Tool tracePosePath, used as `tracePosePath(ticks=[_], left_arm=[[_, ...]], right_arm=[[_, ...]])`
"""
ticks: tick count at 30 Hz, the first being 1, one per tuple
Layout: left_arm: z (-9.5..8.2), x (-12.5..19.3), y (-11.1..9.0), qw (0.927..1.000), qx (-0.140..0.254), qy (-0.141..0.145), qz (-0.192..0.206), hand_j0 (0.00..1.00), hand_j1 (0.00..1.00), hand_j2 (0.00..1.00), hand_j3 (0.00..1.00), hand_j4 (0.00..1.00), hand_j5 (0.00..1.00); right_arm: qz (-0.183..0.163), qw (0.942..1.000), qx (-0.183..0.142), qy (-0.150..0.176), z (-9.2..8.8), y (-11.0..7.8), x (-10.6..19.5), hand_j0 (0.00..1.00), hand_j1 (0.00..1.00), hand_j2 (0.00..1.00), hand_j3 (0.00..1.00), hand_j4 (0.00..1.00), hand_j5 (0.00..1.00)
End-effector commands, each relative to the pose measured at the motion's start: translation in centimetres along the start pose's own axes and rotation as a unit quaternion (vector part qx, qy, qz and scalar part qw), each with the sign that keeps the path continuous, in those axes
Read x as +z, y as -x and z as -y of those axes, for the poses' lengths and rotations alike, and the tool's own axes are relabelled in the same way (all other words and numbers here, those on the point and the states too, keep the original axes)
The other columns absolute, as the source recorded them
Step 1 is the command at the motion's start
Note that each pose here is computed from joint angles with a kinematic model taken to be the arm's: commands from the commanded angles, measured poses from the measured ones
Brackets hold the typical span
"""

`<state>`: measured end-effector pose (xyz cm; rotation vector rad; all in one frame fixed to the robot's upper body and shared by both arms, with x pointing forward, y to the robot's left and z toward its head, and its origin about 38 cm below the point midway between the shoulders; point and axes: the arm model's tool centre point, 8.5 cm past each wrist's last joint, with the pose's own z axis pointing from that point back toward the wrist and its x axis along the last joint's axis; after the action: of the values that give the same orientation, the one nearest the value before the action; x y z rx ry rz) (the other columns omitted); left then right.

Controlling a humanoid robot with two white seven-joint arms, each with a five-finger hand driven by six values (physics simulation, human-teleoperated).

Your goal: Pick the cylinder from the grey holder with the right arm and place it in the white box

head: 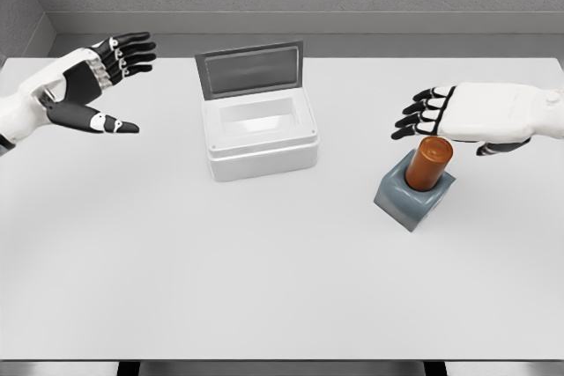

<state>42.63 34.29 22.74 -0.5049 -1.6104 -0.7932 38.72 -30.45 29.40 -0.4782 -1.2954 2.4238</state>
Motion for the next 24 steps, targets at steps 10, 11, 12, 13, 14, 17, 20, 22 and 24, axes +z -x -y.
tracePosePath(ticks=[10,11,12,13,14,17,20,22,24], left_arm=[[0.4,-1.1,0.8,0.9998,0.017,-0.001,0.009,1.00,1.00,1.00,1.00,1.00,1.00],[0.5,-1.3,0.8,0.9998,0.018,-0.001,0.011,1.00,1.00,1.00,1.00,1.00,1.00],[0.3,-1.4,1.0,0.9997,0.020,-0.004,0.010,1.00,1.00,1.00,1.00,1.00,1.00],[0.1,-1.6,1.4,0.9996,0.025,-0.010,0.010,1.00,1.00,1.00,1.00,1.00,1.00],[0.0,-1.6,1.5,0.9995,0.026,-0.012,0.010,1.00,1.00,1.00,1.00,1.00,1.00],[-0.1,-1.6,1.5,0.9996,0.025,-0.012,0.010,1.00,1.00,1.00,1.00,1.00,1.00],[-0.1,-1.5,1.5,0.9995,0.026,-0.012,0.009,1.00,1.00,1.00,1.00,1.00,1.00],[-0.1,-1.5,1.5,0.9995,0.026,-0.012,0.009,1.00,1.00,1.00,1.00,1.00,1.00],[-0.1,-1.6,1.5,0.9995,0.026,-0.012,0.010,1.00,1.00,1.00,1.00,1.00,1.00]], right_arm=[[0.031,0.9992,0.015,-0.018,-1.0,-1.8,-2.8,0.99,0.99,0.99,0.99,0.99,0.99],[0.032,0.9992,0.016,-0.018,-1.0,-1.8,-3.1,0.99,0.99,0.99,0.99,0.99,0.99],[0.033,0.9991,0.018,-0.017,-0.9,-1.9,-3.2,0.99,0.99,0.99,0.99,0.99,0.99],[0.033,0.9992,0.017,-0.018,-1.0,-1.9,-3.2,0.99,0.99,0.99,0.99,0.99,0.99],[0.033,0.9992,0.017,-0.018,-1.0,-1.9,-3.2,0.99,0.99,0.99,0.99,0.99,0.99],[0.031,0.9992,0.017,-0.017,-1.0,-1.8,-3.2,0.91,0.91,0.91,0.91,0.91,0.91],[0.031,0.9992,0.018,-0.017,-0.9,-1.7,-3.1,0.83,0.83,0.83,0.83,0.83,0.83],[0.027,0.9991,0.023,-0.021,-0.9,-1.7,-3.1,0.82,0.82,0.82,0.82,0.82,0.82],[0.026,0.9991,0.025,-0.022,-1.0,-1.7,-3.1,0.81,0.81,0.81,0.81,0.81,0.81]])
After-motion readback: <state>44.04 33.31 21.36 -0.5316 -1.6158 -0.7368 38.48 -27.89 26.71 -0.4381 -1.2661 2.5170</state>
